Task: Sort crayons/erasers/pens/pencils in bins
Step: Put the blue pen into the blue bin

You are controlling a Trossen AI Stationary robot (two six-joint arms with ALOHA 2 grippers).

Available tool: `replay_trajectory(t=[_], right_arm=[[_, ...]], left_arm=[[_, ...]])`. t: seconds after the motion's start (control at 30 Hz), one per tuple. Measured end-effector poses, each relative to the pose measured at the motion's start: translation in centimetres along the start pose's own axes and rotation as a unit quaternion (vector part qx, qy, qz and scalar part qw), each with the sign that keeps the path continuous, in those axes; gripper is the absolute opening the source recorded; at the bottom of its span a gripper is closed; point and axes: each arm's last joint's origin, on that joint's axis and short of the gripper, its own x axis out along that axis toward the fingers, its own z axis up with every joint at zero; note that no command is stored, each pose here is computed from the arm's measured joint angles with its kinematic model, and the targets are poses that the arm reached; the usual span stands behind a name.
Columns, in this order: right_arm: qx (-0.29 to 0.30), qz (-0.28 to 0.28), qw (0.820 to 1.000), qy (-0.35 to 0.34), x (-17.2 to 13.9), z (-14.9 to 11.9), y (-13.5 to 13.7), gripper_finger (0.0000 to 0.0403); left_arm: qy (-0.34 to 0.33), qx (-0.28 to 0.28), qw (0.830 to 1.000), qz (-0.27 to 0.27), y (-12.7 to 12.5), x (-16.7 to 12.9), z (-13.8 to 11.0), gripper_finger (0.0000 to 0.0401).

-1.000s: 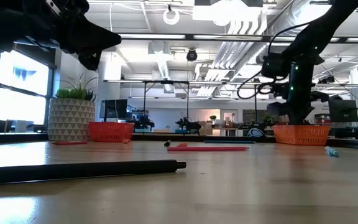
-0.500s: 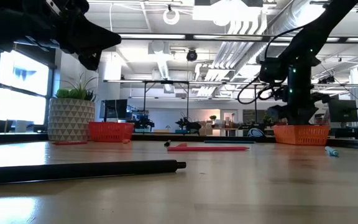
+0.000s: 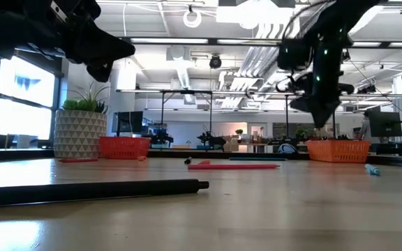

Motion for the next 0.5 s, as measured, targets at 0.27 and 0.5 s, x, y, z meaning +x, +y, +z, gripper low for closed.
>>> replay_trajectory(t=[0.27, 0.5], right_arm=[[-0.029, 0.124, 0.981, -0.147, -6.3, -2.2, 4.9, 0.0019], [-0.073, 0.245, 0.935, -0.246, -9.7, -6.4, 9.6, 0.0004]], left_arm=[[0.000, 0.005, 1.000, -0.001, 0.0, 0.0, 0.0, 0.0000], [0.000, 0.013, 1.000, -0.002, 0.0, 0.0, 0.0, 0.0000]])
